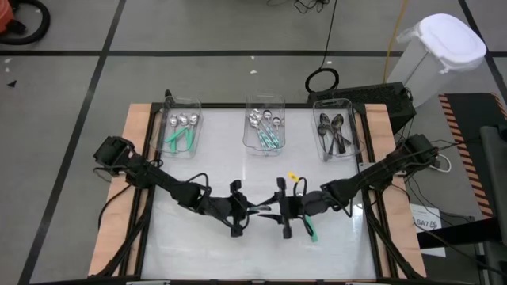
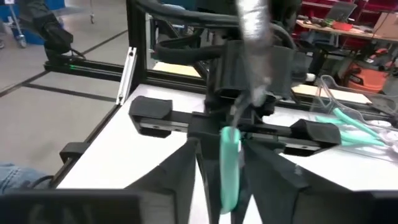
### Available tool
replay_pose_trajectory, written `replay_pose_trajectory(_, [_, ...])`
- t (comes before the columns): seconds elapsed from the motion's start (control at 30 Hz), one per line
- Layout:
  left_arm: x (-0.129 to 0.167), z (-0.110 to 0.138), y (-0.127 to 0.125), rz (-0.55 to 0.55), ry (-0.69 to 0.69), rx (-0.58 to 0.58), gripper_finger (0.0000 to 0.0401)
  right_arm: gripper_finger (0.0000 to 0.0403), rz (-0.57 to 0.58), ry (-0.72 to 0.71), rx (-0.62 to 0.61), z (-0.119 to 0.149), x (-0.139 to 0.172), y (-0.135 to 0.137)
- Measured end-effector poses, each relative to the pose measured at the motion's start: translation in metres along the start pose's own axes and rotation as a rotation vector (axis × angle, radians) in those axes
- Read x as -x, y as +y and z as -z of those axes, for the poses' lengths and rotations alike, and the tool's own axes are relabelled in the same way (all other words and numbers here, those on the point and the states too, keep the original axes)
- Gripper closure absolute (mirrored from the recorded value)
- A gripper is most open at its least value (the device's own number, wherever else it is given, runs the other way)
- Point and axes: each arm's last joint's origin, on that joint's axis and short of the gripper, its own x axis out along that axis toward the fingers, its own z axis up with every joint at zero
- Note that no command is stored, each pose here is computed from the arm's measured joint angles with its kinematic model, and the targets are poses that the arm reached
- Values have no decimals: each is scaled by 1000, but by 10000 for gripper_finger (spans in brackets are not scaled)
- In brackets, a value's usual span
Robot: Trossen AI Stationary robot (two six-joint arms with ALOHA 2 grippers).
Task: Sort silverware by color (type)
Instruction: Put the green spoon into the left transparent bin
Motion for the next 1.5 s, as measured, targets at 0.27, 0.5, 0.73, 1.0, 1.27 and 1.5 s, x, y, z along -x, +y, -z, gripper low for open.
replay_pose_trajectory(0.27, [0, -1, 1, -3, -3, 17, 354, 382, 28, 1, -70, 0, -2, -7])
replay_pose_trajectory(0.5, [-3, -2, 9, -59, -12, 77, 309, 382, 163, 1, -92, 1, -2, -11])
replay_pose_trajectory(0.73, [3, -2, 7, -333, -96, 44, 225, 382, 400, 20, -64, 4, 1, -15])
replay_pose_trajectory(1.0, [9, -4, 3, -534, -170, -3, 191, 382, 595, 5, -57, 4, 5, -15])
replay_pose_trajectory(1.27, [9, -12, 7, -570, -235, 47, 190, 382, 605, -35, -87, 0, 5, -16])
replay_pose_trajectory(1.5, [8, -20, 8, -575, -280, 6, 190, 382, 607, -42, -93, -1, 5, -17])
